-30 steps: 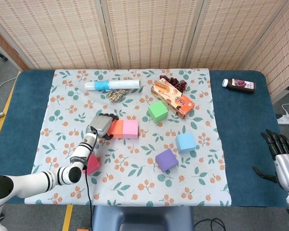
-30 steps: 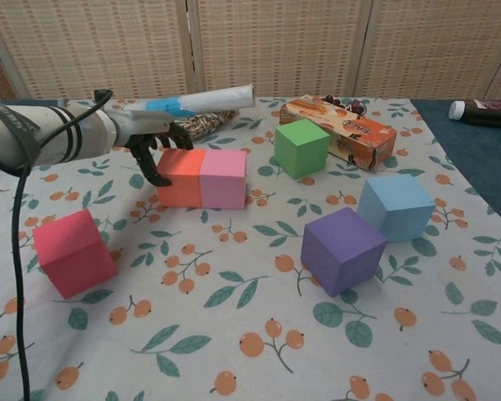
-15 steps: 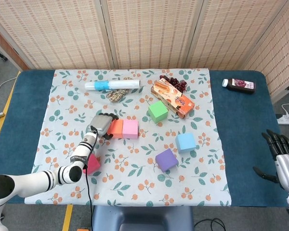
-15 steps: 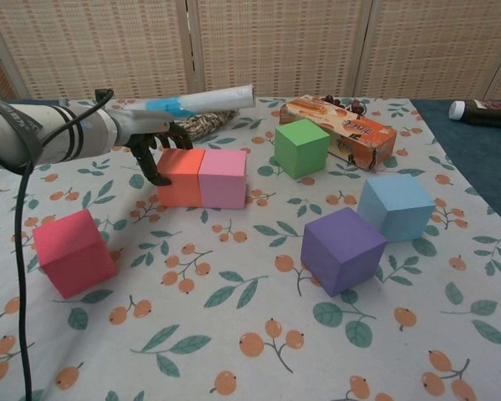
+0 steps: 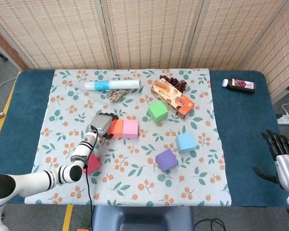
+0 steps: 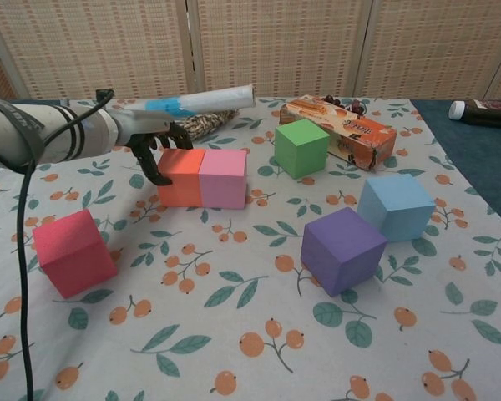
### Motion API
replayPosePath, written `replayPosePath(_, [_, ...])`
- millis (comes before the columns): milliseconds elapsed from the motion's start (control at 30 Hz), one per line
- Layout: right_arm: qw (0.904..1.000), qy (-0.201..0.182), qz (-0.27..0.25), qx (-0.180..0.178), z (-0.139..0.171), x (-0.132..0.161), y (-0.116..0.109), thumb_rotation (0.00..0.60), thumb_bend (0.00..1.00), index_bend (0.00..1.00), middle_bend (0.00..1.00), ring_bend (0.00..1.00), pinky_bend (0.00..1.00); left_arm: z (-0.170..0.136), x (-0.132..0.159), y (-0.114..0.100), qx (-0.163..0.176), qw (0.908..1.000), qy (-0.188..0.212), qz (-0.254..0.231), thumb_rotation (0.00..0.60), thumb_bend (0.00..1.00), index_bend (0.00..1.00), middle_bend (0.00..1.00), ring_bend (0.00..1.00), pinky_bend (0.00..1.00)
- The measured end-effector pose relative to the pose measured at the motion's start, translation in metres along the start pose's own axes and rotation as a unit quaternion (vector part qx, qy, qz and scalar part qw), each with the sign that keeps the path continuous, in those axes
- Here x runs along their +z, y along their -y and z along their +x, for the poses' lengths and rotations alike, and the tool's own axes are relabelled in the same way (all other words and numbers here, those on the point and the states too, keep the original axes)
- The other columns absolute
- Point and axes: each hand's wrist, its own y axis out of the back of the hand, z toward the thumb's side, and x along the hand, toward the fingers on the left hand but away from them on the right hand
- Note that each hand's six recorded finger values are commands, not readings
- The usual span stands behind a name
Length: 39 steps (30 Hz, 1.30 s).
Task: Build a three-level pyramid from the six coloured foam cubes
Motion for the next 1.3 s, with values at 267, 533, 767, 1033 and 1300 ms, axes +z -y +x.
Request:
replayPosePath(267, [1.0, -0.002, 0.0, -0.001, 0.001, 0.001, 0.0, 0.6, 0.0, 0.0, 0.0, 0.0, 0.0, -0.001, 0.001, 0.003, -0.003, 0.9999, 0.003, -0.01, 0.6, 0.32, 0.09, 0.0, 0.04, 0.2])
replayPosePath(533, [1.0, -0.003, -0.001, -0.002, 0.001, 0.0, -0.001, 0.6, 0.0, 0.0, 0.0, 0.0, 0.0, -0.004, 0.002, 0.0, 0.004, 0.9998, 0.01, -0.016, 0.6, 0.33, 0.03, 0.0, 0.0, 0.14])
replayPosePath(767, [0.9999, -0.01, -0.004, 0.003, -0.002, 0.002, -0.001, 0.6, 0.0, 0.0, 0.0, 0.0, 0.0, -0.017, 0.005, -0.007, 0.011, 0.9992, 0.024, -0.03, 0.6, 0.34, 0.0, 0.0, 0.0, 0.09])
replayPosePath(1033, [0.9981, -0.04, -0.028, 0.039, -0.018, 0.013, 0.001, 0.6, 0.0, 0.0, 0.0, 0.0, 0.0, -0.057, -0.028, -0.036, 0.069, 0.9963, 0.027, -0.043, 0.6, 0.33, 0.13, 0.0, 0.0, 0.07])
replayPosePath(1300, [0.9874, -0.101, -0.04, 0.115, -0.06, 0.046, 0.017, 0.6, 0.0, 0.0, 0.01, 0.0, 0.0, -0.107, -0.08, -0.05, 0.151, 0.9882, 0.009, -0.025, 0.6, 0.33, 0.18, 0.0, 0.0, 0.07])
